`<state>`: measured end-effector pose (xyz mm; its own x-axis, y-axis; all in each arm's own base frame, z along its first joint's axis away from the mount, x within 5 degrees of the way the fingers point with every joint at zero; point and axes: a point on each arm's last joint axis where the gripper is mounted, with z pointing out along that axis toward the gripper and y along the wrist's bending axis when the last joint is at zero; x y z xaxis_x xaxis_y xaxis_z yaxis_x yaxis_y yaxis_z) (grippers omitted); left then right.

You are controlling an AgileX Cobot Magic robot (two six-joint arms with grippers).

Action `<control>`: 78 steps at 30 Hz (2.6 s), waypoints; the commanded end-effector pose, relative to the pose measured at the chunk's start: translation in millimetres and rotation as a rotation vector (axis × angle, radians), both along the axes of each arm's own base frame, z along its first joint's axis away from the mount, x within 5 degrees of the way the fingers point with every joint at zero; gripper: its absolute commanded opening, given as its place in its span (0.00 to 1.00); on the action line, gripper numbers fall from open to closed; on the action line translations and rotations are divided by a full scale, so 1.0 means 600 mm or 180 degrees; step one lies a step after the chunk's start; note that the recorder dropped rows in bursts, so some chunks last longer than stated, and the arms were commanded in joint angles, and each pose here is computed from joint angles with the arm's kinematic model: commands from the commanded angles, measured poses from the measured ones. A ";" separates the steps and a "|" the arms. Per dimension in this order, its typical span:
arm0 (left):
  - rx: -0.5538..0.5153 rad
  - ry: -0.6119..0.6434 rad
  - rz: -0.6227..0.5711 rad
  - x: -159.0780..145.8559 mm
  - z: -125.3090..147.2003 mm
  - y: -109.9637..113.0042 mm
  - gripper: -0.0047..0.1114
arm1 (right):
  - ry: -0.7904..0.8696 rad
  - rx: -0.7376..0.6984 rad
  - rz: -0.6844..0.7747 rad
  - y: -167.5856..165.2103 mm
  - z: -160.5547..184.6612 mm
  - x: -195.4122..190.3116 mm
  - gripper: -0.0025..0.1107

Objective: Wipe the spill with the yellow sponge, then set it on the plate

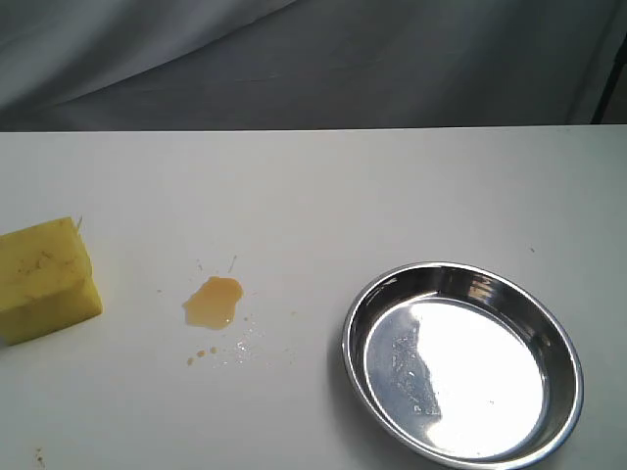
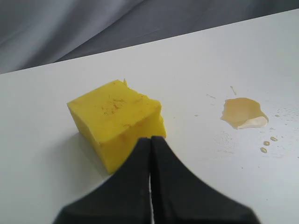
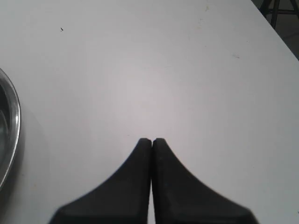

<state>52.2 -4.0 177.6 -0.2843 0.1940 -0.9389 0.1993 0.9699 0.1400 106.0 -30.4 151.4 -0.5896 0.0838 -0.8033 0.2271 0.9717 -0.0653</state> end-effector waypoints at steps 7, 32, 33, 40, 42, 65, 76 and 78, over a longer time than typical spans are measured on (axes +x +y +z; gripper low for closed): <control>-0.0019 -0.0002 -0.0015 0.000 -0.001 -0.001 0.04 | -0.0030 -0.0005 -0.0023 -0.001 0.000 0.000 0.02; -0.0019 -0.0002 -0.0015 0.000 -0.001 -0.001 0.04 | -0.0030 -0.0005 -0.0023 -0.001 0.000 0.000 0.02; -0.0019 -0.0002 -0.0015 0.000 -0.001 -0.001 0.04 | -0.0030 -0.0005 -0.0023 -0.001 0.000 0.000 0.02; -0.0019 -0.0002 -0.0015 0.000 -0.001 -0.001 0.04 | -0.0030 -0.0005 -0.0023 -0.001 0.000 0.000 0.02; -0.0019 -0.0002 -0.0015 0.000 -0.001 -0.001 0.04 | -0.0030 -0.0005 -0.0023 -0.001 0.000 0.000 0.02; -0.0019 -0.0002 -0.0015 0.000 -0.001 -0.001 0.04 | -0.0030 -0.0005 -0.0023 -0.001 0.000 0.000 0.02; 0.0398 -0.0353 -0.0097 0.004 0.012 0.001 0.04 | -0.0030 -0.0005 -0.0023 -0.001 0.000 0.000 0.02; 0.0300 -0.0578 -0.0175 0.005 0.022 -0.004 0.04 | -0.0030 -0.0005 -0.0023 -0.001 0.000 0.000 0.02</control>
<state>54.2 -2.5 183.6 -0.1998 0.3022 -0.9321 0.1978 0.9441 0.2637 106.0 -30.4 151.4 -0.5896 0.0838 -0.8033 0.2271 0.9717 -0.0653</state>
